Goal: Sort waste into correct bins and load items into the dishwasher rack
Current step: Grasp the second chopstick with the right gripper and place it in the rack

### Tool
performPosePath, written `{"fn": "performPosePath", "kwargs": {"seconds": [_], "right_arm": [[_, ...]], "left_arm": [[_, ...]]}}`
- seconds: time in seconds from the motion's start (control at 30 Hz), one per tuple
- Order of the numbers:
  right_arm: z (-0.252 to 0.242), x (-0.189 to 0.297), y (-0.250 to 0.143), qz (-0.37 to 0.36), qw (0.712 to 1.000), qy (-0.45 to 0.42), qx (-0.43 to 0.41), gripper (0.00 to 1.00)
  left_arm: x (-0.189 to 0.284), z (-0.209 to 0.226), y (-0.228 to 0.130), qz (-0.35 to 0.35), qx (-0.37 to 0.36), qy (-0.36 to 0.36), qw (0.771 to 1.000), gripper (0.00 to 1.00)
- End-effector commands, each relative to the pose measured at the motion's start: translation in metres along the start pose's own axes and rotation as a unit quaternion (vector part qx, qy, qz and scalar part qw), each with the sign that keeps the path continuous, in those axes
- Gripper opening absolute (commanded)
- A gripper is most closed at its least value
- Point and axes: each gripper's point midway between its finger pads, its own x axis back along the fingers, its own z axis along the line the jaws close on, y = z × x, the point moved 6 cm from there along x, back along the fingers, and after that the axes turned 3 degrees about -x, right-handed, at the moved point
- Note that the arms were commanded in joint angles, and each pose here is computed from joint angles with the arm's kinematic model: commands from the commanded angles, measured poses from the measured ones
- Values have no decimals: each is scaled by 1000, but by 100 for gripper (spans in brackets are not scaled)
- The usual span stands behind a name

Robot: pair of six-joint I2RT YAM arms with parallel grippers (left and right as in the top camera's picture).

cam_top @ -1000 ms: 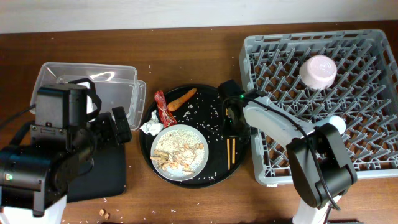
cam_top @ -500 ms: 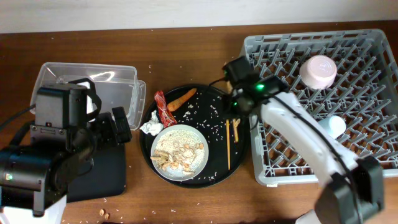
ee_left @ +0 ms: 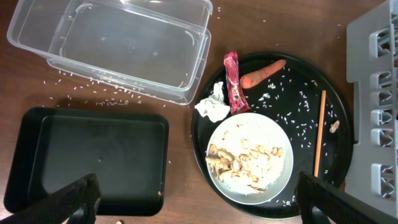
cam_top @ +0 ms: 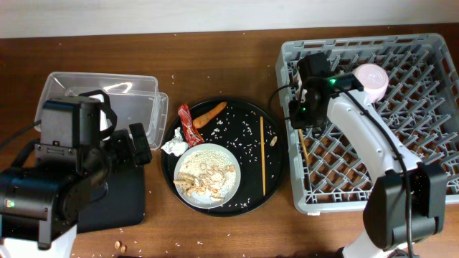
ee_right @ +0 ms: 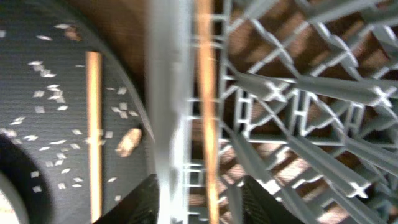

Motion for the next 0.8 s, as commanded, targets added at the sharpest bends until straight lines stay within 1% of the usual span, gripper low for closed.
{"fn": "performPosePath", "kwargs": {"seconds": [0.0, 0.07, 0.17, 0.2, 0.3, 0.37, 0.4, 0.47, 0.53, 0.57, 0.63, 0.77], "right_arm": [[52, 22, -11, -16, 997, 58, 57, 48], [70, 18, -18, -8, 996, 60, 66, 48], [89, -7, -28, 8, 997, 23, 67, 47], [90, -18, -32, 20, 998, 10, 58, 41], [88, -56, -42, 70, 997, -13, 29, 39], [88, -75, -47, 94, 995, -20, 24, 38], [87, -82, -49, 102, 994, -24, 25, 34], [87, -94, -53, 119, 992, -31, 27, 21], [87, -100, -55, 125, 991, -31, 27, 7], [88, -100, -55, 125, 991, -30, 27, 4], [88, -96, -53, 121, 992, -28, 29, 4], [91, -57, -40, 69, 997, -4, 26, 4]], "left_arm": [[2, 2, 0, -4, 4, 5, 1000, 99], [2, 2, 0, -4, 4, 5, 1000, 99], [2, 2, 0, -4, 4, 5, 1000, 99], [2, 2, 0, -4, 4, 5, 1000, 99], [2, 2, 0, -4, 4, 5, 1000, 99], [2, 2, 0, -4, 4, 5, 1000, 99], [2, 2, 0, -3, 4, 5, 1000, 99], [2, 2, 0, -4, 4, 5, 1000, 99], [2, 2, 0, -4, 4, 5, 1000, 99], [2, 2, 0, -4, 4, 5, 1000, 99], [2, 2, 0, -4, 4, 5, 1000, 99], [2, 2, 0, -4, 4, 5, 1000, 99]]}}
